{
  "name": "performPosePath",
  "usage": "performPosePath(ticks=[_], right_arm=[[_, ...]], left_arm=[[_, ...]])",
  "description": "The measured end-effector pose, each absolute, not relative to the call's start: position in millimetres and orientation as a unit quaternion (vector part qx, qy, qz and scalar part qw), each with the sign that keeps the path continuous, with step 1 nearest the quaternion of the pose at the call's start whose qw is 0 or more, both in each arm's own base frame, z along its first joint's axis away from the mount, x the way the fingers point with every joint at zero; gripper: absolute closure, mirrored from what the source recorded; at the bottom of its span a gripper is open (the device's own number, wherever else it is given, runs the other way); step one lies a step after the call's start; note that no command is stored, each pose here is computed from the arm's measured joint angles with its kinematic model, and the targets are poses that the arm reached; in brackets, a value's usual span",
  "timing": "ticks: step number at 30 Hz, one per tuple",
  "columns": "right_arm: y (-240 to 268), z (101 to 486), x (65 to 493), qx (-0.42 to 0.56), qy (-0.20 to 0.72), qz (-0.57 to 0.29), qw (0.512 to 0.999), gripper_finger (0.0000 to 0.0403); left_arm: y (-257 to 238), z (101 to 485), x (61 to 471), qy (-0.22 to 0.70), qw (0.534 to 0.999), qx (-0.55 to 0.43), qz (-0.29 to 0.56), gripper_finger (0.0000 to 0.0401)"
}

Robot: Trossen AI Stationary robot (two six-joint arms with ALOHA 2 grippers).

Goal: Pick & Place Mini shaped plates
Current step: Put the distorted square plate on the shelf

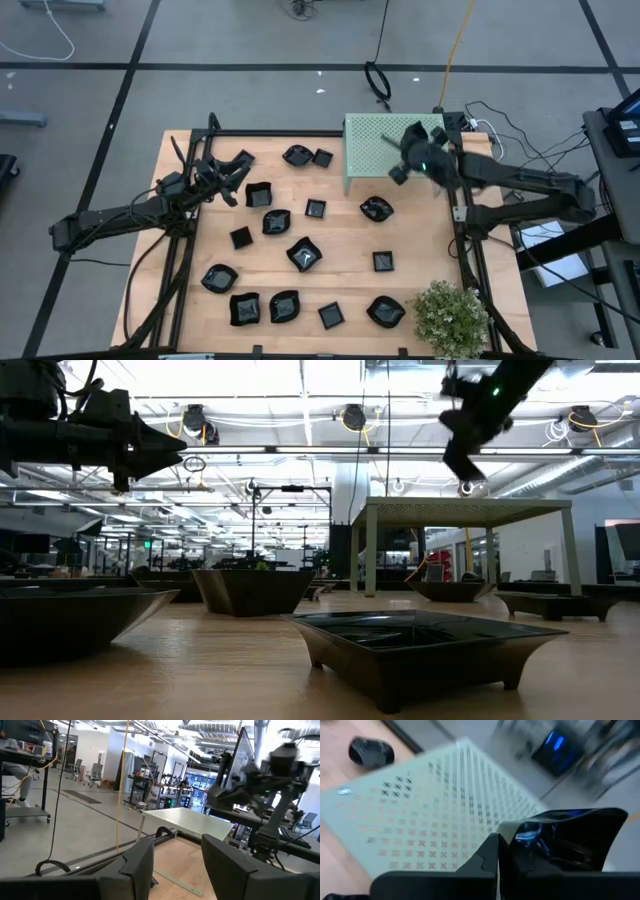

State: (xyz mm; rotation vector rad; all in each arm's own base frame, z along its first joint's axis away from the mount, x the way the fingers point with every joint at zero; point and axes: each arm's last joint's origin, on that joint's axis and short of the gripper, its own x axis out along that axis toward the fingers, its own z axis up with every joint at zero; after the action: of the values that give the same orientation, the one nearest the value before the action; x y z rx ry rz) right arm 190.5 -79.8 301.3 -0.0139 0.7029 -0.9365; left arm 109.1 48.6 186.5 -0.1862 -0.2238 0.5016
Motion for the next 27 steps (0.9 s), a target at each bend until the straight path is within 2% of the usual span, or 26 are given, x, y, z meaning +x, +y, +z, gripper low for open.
performPosePath(ticks=[3,11,16,21,27], right_arm=[[-102,301,189,0.035,0.368,-0.441,0.818,0.0403],[-129,325,193,-0.001,0.503,-0.418,0.757,0.0403],[-130,321,191,-0.015,0.612,-0.367,0.7,0.0403],[-128,311,194,0.0,0.654,-0.303,0.693,0.0403],[-132,306,197,-0.011,0.67,-0.288,0.684,0.0402]], left_arm=[[49,187,109,-0.11,0.958,-0.092,0.247,0.0231],[49,187,109,-0.11,0.958,-0.092,0.247,0.0231],[49,187,109,-0.11,0.958,-0.092,0.247,0.0231],[49,187,109,-0.11,0.958,-0.092,0.247,0.0231],[49,187,109,-0.11,0.958,-0.092,0.247,0.0231]])
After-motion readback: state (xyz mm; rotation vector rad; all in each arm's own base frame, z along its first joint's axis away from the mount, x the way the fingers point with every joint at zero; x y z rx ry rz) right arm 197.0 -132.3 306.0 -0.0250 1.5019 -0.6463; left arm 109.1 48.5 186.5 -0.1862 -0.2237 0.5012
